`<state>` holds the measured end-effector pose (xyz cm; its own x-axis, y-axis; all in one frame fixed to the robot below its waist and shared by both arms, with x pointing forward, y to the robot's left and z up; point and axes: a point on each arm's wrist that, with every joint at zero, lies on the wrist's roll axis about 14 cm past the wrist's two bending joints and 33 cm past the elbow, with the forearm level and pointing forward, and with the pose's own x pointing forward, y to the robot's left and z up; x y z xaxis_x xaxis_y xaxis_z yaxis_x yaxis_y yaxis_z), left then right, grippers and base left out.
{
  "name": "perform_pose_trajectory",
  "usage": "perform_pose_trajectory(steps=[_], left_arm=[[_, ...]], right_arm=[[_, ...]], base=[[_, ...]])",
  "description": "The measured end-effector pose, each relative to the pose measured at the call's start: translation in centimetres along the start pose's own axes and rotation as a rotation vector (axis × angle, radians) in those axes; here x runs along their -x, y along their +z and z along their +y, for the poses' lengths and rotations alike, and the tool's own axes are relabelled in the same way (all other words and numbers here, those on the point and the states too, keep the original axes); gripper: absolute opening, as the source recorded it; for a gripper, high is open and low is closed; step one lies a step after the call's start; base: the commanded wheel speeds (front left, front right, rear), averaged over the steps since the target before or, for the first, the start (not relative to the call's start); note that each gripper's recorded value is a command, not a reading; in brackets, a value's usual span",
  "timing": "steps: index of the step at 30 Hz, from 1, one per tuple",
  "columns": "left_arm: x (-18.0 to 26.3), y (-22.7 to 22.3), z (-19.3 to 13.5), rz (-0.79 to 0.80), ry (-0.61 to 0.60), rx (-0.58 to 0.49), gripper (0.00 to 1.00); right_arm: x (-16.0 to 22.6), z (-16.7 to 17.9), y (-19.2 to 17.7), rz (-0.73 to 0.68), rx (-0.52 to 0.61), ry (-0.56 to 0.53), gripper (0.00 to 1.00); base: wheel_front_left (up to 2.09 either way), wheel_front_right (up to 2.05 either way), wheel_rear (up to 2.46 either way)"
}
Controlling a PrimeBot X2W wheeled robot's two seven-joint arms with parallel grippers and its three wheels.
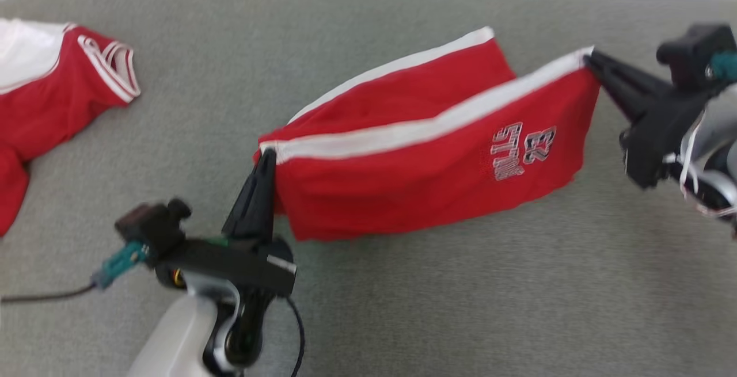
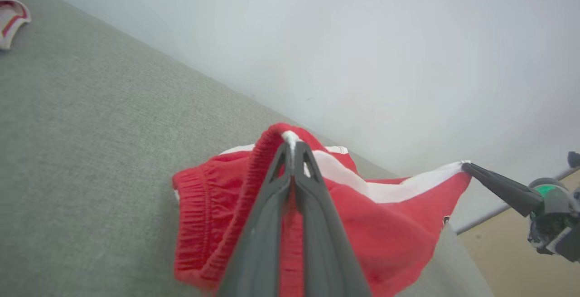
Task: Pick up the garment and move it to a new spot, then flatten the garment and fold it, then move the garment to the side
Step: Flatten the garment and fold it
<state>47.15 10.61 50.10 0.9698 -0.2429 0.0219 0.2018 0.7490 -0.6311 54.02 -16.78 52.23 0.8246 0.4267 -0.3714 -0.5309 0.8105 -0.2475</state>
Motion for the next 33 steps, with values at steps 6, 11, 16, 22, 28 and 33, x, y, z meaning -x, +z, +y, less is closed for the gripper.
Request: perform_pose_trajectory(steps=[6, 11, 16, 22, 28, 33], left_arm=[[-1.8, -0.5, 2.7, 0.015, 0.101, -0.021, 0.0], [-3.0, -0.5, 4.6, 0.019, 0.148, -0.059, 0.0], [-4.4, -0.8, 6.1, 0.027, 0.182, -0.063, 0.0], [-5.0, -0.8, 7.4, 0.015, 0.226, -0.07, 0.0], [-5.2, -1.3, 7.8, 0.015, 0.234, -0.069, 1.0], [-5.0, -0.2, 7.4, -0.015, 0.207, -0.095, 1.0]], right_arm=[[-4.9, -0.4, -0.4, 0.019, -0.002, 0.017, 0.0], [-8.3, -0.1, -0.5, 0.01, -0.009, 0.033, 0.0], [-11.2, 0.1, -1.4, 0.024, -0.012, 0.045, 0.0], [-13.2, 0.0, -1.3, 0.014, -0.005, 0.044, 0.0], [-14.2, -0.1, -2.2, 0.031, -0.041, 0.032, 1.0], [-13.8, -1.3, -2.5, 0.074, -0.141, -0.01, 1.0]], base=[[0.0, 0.0, 0.0], [0.0, 0.0, 0.0], [0.0, 0.0, 0.0], [0.0, 0.0, 0.0], [0.0, 0.0, 0.0], [0.0, 0.0, 0.0]])
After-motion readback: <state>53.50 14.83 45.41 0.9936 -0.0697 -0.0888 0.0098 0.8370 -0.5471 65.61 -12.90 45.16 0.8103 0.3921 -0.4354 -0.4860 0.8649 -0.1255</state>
